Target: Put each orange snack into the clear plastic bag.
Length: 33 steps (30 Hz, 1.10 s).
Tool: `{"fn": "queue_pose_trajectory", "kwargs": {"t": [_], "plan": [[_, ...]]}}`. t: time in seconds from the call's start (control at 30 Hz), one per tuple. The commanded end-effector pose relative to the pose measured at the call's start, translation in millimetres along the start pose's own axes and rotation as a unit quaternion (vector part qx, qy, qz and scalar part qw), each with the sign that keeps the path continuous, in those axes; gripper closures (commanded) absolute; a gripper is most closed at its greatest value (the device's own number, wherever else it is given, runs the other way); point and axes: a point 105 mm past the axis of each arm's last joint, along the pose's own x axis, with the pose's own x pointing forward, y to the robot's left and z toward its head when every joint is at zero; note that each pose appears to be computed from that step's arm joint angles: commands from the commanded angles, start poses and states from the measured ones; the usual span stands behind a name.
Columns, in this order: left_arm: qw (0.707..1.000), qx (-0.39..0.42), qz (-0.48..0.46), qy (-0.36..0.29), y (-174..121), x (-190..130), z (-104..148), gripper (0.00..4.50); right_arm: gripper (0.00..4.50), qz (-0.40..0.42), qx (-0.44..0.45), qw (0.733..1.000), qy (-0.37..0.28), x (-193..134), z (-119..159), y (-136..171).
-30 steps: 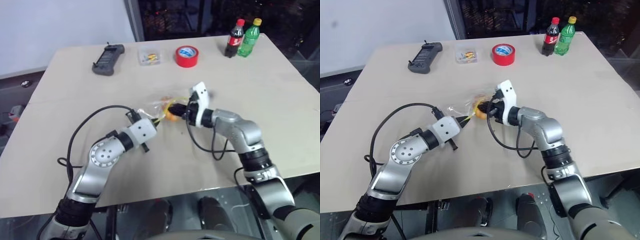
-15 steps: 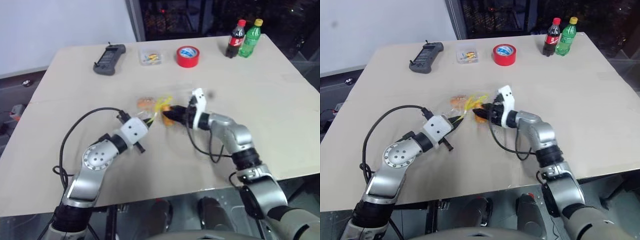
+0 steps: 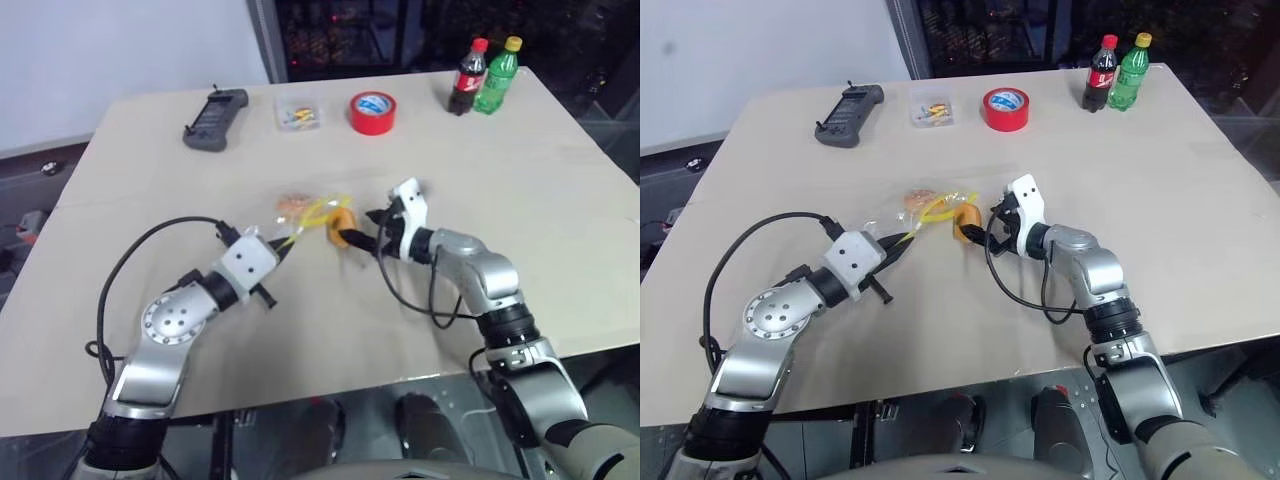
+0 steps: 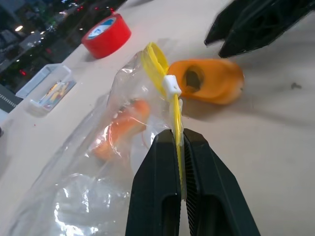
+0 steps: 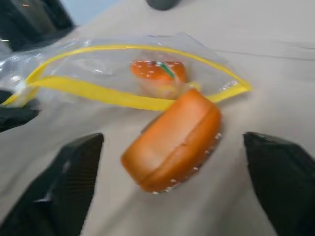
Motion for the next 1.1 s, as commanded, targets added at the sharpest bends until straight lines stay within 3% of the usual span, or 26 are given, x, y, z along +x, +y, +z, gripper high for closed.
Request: {"fn": "queue_pose_trajectory", "kwargs": {"t": [0.03, 0.23, 0.47, 0.63, 0.73, 0.9, 1.1], "plan": [[0.999, 0.029, 0.025, 0.005, 19, -10, -2, 4.50, 0.06, -0.003, 0.002, 1.000, -0.022, 5, 15, 16], [0.999, 0.036, 0.039, 0.015, 29, -14, -8, 4.50, 0.06, -0.030, 0.004, 0.999, -0.016, 16, 7, 16], [0.998, 0.042, 0.040, 0.017, 32, -14, -11, 4.50, 0.06, -0.031, -0.201, 0.979, 0.030, 22, -7, 18], [0.998, 0.044, 0.042, 0.014, 32, -12, -8, 4.50, 0.06, -0.063, -0.250, 0.966, 0.016, 26, -3, 10], [0.998, 0.044, 0.041, 0.011, 30, -11, -4, 4.50, 0.94, -0.079, -0.244, 0.967, -0.001, 23, 5, 4], [0.998, 0.043, 0.040, 0.008, 28, -10, -1, 4.50, 3.22, -0.072, -0.219, 0.973, -0.011, 21, 11, 5], [0.998, 0.039, 0.040, 0.004, 27, -9, -1, 4.50, 3.22, -0.047, -0.193, 0.980, -0.023, 13, 18, 9]]}}
